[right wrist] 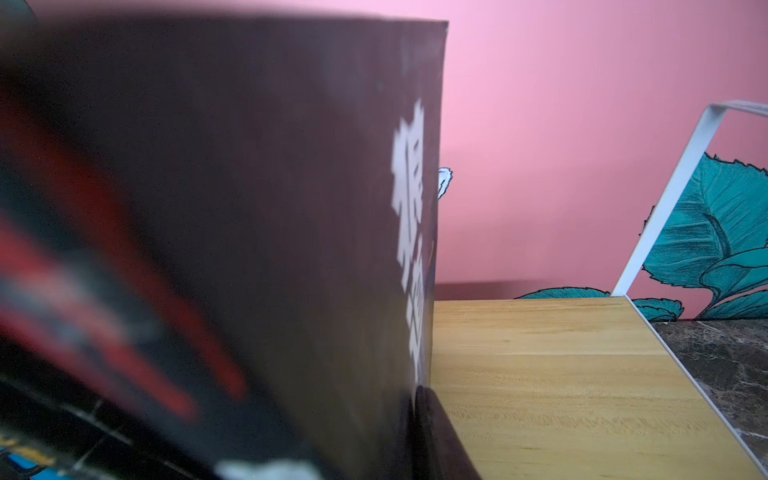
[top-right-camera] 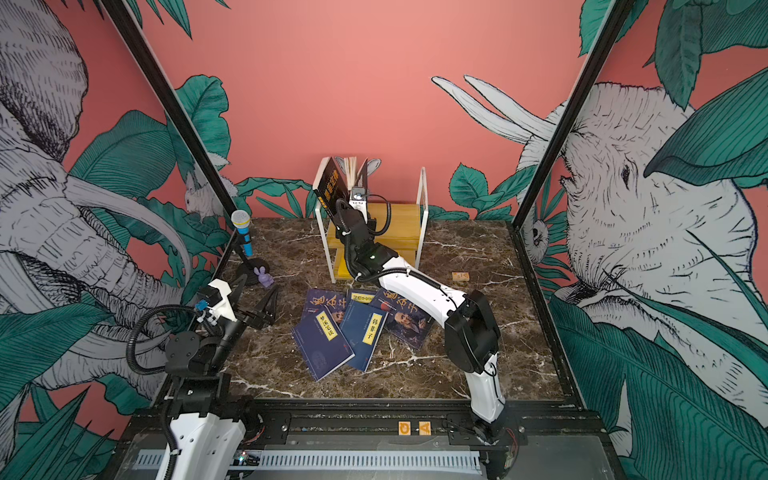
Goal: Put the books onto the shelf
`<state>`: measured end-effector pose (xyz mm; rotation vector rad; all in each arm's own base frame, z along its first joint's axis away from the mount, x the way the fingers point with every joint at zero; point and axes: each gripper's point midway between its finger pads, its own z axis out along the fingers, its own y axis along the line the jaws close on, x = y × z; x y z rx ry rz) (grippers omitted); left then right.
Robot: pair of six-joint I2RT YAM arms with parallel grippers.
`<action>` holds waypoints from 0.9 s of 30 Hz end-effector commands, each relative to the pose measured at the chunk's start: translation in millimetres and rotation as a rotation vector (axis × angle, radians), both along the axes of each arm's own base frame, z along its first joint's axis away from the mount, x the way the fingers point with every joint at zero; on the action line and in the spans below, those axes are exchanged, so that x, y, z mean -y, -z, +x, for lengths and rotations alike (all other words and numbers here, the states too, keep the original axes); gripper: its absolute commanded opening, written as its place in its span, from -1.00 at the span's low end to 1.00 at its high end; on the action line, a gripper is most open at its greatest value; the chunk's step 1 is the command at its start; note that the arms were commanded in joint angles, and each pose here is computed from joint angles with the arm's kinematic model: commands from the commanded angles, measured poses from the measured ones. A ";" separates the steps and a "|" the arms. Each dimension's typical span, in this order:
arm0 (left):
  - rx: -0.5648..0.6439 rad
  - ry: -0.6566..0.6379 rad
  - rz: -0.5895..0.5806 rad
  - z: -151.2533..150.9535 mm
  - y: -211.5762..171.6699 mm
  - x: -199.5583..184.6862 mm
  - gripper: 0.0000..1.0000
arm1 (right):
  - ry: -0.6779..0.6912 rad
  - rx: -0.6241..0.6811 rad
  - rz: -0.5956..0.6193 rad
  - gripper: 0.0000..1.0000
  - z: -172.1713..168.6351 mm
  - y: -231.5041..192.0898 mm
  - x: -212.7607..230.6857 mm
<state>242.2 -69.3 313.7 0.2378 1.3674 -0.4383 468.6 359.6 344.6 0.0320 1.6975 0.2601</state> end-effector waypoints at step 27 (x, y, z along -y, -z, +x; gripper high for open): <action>0.015 0.010 0.008 -2.2 0.3 2.8 0.99 | -0.038 0.047 0.092 -0.39 -3.0 -35.4 -18.2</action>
